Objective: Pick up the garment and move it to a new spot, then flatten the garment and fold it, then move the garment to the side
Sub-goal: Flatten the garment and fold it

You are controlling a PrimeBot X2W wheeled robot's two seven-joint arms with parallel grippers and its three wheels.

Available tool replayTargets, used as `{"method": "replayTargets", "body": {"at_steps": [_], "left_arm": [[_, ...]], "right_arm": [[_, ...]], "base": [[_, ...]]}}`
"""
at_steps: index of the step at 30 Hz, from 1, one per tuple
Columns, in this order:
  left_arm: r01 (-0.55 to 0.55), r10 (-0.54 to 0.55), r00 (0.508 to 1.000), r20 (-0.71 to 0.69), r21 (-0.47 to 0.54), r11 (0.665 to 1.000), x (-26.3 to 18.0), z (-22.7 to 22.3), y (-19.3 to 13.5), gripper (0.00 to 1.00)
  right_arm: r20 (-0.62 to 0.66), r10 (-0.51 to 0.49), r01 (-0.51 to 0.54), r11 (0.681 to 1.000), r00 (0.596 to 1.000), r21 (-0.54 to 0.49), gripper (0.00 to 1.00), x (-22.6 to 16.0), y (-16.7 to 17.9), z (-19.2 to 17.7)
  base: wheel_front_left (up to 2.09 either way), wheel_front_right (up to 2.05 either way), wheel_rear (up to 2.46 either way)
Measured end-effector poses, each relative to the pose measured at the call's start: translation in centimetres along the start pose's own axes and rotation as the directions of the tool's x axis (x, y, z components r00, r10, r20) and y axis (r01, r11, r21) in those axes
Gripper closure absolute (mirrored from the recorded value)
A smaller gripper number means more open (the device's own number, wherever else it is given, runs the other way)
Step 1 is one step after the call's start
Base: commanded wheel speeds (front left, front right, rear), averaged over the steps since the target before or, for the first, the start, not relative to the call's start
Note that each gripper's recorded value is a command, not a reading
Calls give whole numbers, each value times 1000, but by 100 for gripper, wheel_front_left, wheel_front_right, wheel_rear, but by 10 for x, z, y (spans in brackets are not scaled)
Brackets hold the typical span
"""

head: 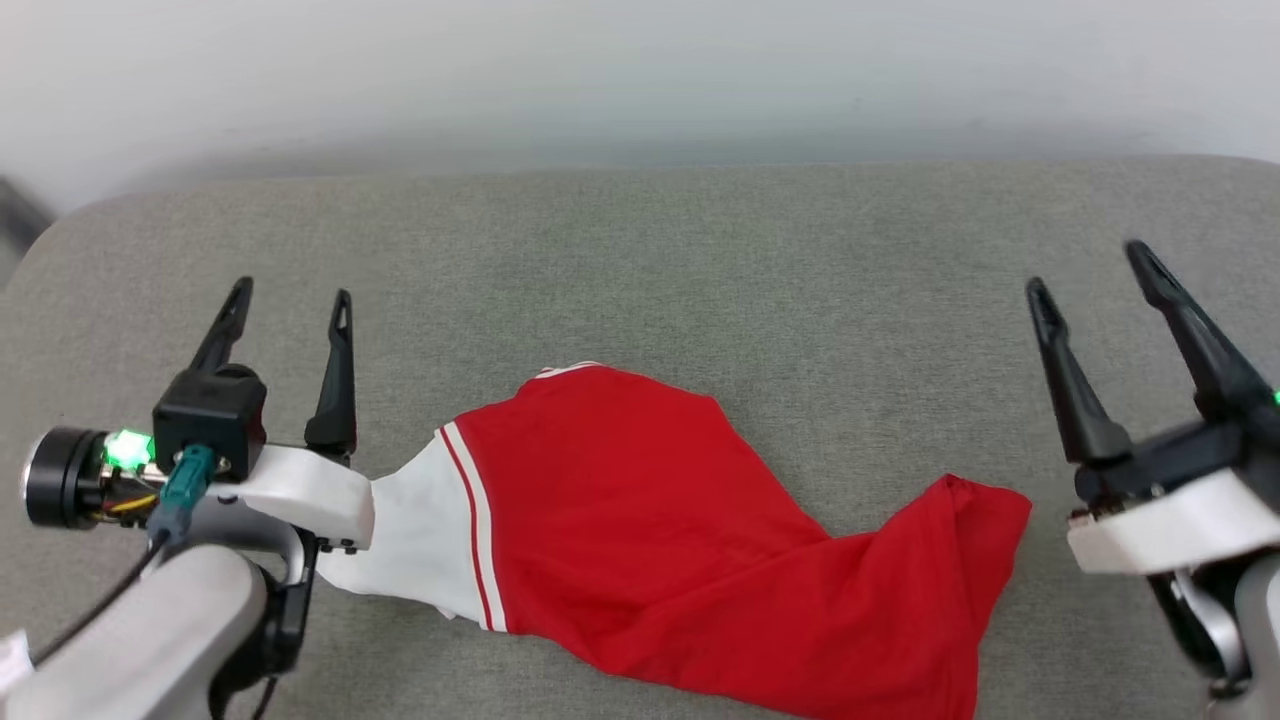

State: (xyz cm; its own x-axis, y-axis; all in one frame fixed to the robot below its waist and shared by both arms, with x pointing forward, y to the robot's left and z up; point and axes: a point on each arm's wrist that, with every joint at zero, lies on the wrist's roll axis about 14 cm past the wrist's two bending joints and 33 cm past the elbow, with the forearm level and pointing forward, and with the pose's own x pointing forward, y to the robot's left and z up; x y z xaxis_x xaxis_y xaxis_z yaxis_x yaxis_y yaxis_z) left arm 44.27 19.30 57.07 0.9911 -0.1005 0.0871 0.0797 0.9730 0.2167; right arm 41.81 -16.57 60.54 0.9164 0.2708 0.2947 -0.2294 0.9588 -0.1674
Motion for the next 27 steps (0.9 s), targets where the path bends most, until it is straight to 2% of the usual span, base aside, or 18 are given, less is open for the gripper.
{"method": "replayTargets", "body": {"at_steps": [3, 5, 9, 12, 15, 16, 19, 23, 25, 27], "left_arm": [[-81, 82, 995, 59, -25, 996, -5, 12, 4, 0], [-126, 129, 989, 75, -40, 991, -12, 12, 7, 0], [-193, 198, 978, 67, -64, 979, -28, 2, 9, 0], [-217, 221, 974, 54, -73, 973, -37, -7, 8, 0], [-233, 237, 971, 42, -80, 969, -44, -14, 6, 0], [-237, 240, 970, 36, -83, 968, -45, -18, 6, 0], [-253, 256, 966, 28, -87, 964, -45, -24, 7, 0], [-261, 264, 964, 14, -99, 960, -42, -33, 5, 0], [-263, 264, 965, -4, -110, 959, -41, -41, 2, 0], [-266, 266, 964, -19, -109, 958, -40, -47, 2, 0]], "right_arm": [[-81, 114, -117, 993, 990, -33, 0, 17, 12, -3], [-160, 192, -199, 980, 968, -28, 0, 24, 26, -10], [-354, 359, -381, 925, 863, 10, 0, 27, 57, -31], [-498, 462, -509, 859, 734, 46, 0, 20, 80, -49], [-651, 523, -611, 783, 550, 113, 0, 2, 98, -72], [-689, 531, -634, 762, 493, 134, 0, -2, 102, -79], [-774, 523, -684, 711, 358, 163, 0, -7, 109, -94], [-856, 492, -713, 657, 159, 246, 0, -26, 118, -130], [-873, 480, -721, 635, 88, 277, 0, -34, 122, -146], [-880, 474, -722, 621, 37, 304, 0, -39, 125, -162]], "base": [[0, 0, 0], [0, 0, 0], [0, 0, 0], [0, 0, 0], [0, 0, 0], [0, 0, 0], [0, 0, 0], [0, 0, 0], [0, 0, 0], [0, 0, 0]]}}
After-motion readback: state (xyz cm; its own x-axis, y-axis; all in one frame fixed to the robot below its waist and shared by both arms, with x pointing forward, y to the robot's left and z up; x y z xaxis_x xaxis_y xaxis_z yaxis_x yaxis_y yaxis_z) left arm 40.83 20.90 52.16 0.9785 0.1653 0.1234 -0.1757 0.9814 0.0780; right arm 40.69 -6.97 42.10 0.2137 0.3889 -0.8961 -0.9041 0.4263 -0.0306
